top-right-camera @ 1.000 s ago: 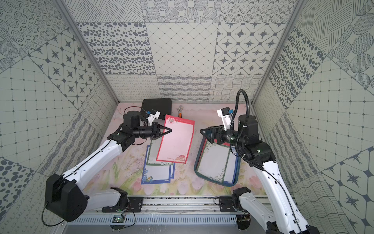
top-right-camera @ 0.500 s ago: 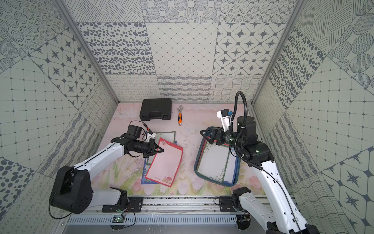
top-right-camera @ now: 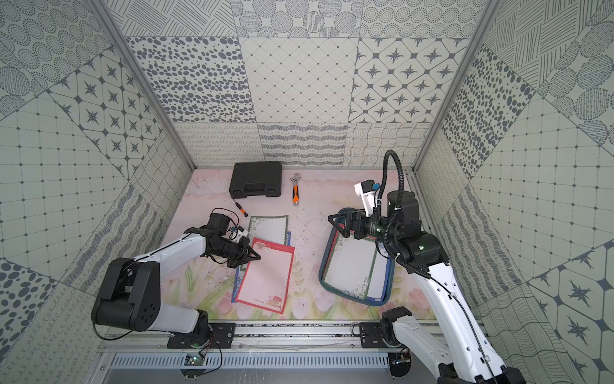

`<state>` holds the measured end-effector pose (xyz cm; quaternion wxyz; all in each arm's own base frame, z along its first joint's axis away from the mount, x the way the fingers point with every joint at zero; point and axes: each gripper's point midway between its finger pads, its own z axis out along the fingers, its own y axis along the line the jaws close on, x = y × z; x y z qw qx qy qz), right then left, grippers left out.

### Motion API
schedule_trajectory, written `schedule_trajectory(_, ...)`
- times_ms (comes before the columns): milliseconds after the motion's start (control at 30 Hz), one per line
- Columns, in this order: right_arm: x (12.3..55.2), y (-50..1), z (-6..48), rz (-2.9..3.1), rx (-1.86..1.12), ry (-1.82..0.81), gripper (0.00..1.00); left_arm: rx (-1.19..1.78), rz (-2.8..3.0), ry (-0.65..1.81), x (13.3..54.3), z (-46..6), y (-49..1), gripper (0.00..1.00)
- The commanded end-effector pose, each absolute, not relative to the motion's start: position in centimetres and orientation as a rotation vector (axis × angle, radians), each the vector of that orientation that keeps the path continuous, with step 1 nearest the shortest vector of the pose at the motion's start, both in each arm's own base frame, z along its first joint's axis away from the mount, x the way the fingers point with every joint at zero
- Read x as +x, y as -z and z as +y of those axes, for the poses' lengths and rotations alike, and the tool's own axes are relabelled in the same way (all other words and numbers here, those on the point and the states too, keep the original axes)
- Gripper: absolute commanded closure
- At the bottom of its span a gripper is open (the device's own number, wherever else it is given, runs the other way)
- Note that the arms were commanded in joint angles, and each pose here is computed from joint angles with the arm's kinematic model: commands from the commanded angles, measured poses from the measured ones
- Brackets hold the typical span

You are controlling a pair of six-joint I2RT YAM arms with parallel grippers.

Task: Take out the stationery paper from the storage box
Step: Place the stationery paper at the center of the board.

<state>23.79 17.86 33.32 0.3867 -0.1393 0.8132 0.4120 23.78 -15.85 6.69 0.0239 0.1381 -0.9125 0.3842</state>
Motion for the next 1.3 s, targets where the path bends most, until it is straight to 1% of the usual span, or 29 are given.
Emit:
schedule_trajectory(0,24.1,-33.5,17.8,2.052,-0.372,-1.013,0.16,0.405,-2.898,-1.103,24.3,-14.7,-5.8,1.00)
schedule_trajectory(267,24.2,-32.8,17.7,2.076,-0.361,-0.984,0.16,0.422,-2.922,-1.063,25.8,-14.2,-4.9,1.00)
schedule_trajectory(433,24.3,-32.2,17.6,2.096,-0.354,-0.968,0.17,0.415,-2.906,-1.121,26.7,-14.8,-5.0,1.00)
schedule_trajectory(633,24.4,-32.0,17.7,2.101,-0.355,-0.959,0.17,0.406,-2.944,-0.984,26.5,-13.7,-3.9,0.99)
schedule_trajectory(833,25.0,-30.9,17.5,2.144,-0.334,-0.925,0.17,0.416,-2.960,-0.939,26.7,-13.3,-3.5,0.88)
schedule_trajectory(1100,25.8,-29.1,16.4,2.216,-0.274,-0.819,0.17,0.426,-3.022,-0.840,26.8,-12.2,-3.8,0.70)
schedule_trajectory(1267,26.3,-28.2,15.6,2.263,-0.232,-0.755,0.18,0.433,-3.066,-0.778,26.8,-11.4,-4.4,0.64)
